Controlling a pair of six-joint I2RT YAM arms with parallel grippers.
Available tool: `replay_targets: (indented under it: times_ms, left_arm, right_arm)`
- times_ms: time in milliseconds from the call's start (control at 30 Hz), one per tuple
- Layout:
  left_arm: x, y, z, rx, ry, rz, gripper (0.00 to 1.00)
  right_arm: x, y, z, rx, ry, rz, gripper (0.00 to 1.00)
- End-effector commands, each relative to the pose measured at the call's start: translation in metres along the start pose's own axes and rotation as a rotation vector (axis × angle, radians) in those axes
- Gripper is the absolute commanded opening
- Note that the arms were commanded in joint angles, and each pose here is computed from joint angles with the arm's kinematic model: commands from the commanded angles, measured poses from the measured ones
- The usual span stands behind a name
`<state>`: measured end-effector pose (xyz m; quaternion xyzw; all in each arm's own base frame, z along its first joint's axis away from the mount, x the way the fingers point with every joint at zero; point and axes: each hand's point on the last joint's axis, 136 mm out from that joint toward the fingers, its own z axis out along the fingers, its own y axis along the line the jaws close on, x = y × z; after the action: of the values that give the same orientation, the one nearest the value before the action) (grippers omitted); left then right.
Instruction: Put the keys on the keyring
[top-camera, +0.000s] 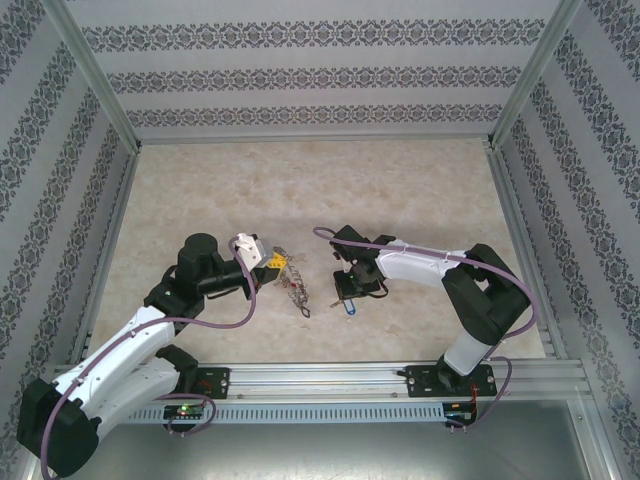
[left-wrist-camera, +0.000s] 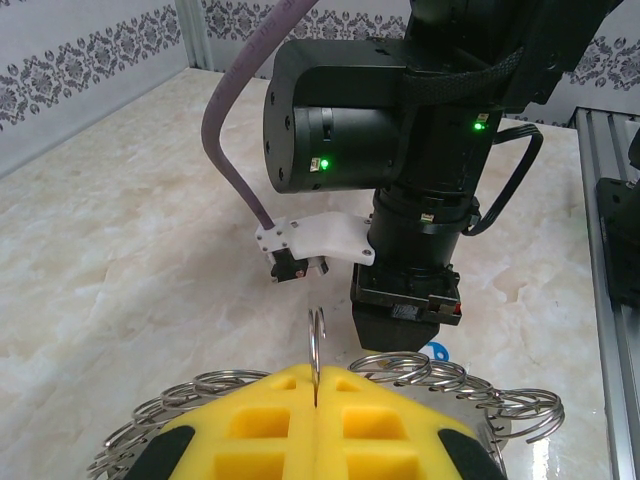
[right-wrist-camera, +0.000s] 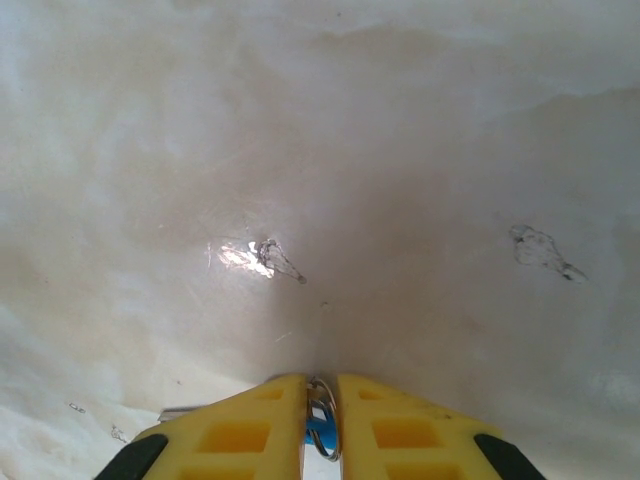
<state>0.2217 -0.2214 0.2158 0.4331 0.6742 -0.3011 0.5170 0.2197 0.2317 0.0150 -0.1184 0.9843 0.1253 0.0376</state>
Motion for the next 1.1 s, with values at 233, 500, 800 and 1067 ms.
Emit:
replay_targets:
  times_ms: [233, 500, 800, 1067]
  left_arm:
    - [-0.0149, -0.0002, -0.0022, -0.012, -0.053, 0.035, 0.00]
    - [-0.0153, 0.0012, -0.0018, -0.017, -0.051, 0.037, 0.00]
    - [-0.0162, -0.0002, -0.0007, -0.003, -0.047, 0.045, 0.00]
    - [-0.0150, 0.0011, -0.0005, -0.010, -0.049, 0.046, 0.00]
  right_arm:
    - [-0.0024, 0.0071, -0.0045, -0.012, -0.002, -0.007, 0.11]
    - [-0.0058, 0.0072, -0.0108, -0.009, -0.023, -0.011, 0.10]
    - [-0.0064, 0.0086, -0.0120, -0.018, -0.020, -0.004, 0.21]
    - [-0.0058, 0.0080, -0.0107, -0.014, -0.012, 0.000, 0.21]
